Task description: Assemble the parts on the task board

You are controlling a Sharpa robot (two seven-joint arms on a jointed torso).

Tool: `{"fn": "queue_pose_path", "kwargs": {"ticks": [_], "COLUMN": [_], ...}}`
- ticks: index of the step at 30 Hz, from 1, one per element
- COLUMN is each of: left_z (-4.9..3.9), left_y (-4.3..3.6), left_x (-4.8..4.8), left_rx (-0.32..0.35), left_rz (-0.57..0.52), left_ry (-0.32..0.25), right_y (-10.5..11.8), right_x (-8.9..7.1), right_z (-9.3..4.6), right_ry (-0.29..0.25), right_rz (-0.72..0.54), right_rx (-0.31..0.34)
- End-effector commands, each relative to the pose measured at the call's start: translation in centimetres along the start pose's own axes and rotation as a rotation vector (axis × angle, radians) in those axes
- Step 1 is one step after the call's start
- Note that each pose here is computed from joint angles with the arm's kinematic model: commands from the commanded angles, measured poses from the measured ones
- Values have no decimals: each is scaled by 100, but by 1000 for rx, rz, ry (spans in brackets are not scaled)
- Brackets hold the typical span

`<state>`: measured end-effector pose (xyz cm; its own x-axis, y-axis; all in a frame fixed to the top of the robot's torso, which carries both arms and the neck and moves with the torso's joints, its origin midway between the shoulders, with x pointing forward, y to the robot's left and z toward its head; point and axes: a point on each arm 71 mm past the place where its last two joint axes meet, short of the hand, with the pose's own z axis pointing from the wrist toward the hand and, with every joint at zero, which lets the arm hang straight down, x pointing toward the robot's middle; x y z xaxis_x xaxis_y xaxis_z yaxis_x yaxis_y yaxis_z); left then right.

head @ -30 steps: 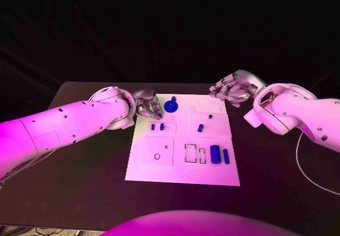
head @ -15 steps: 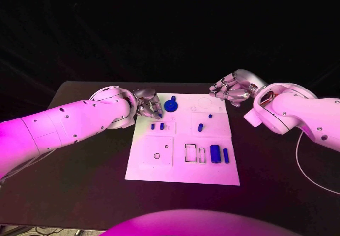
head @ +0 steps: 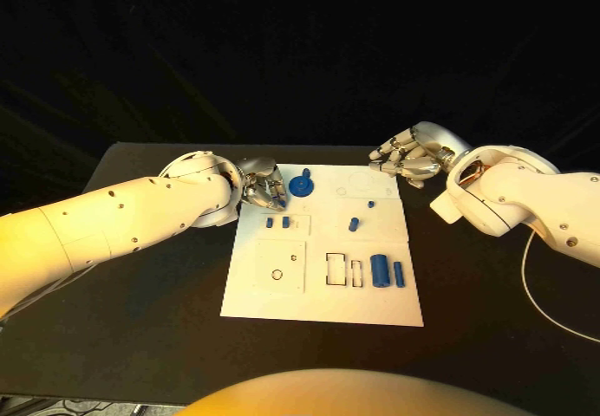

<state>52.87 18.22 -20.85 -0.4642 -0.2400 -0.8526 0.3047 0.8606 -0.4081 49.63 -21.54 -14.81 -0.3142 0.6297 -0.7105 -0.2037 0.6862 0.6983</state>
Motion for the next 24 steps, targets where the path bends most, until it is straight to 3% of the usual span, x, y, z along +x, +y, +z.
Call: {"fn": "queue_pose_path", "kwargs": {"ticks": [1, 24], "left_z": [3, -42], "left_y": [4, 52], "left_x": [24, -7], "left_rx": [-7, -11], "left_rz": [16, -9], "left_ry": [26, 2], "right_y": [5, -18], "right_x": [7, -1], "right_z": [0, 5], "right_ry": [7, 11], "right_rz": [-3, -8], "right_rx": [-8, 1]}}
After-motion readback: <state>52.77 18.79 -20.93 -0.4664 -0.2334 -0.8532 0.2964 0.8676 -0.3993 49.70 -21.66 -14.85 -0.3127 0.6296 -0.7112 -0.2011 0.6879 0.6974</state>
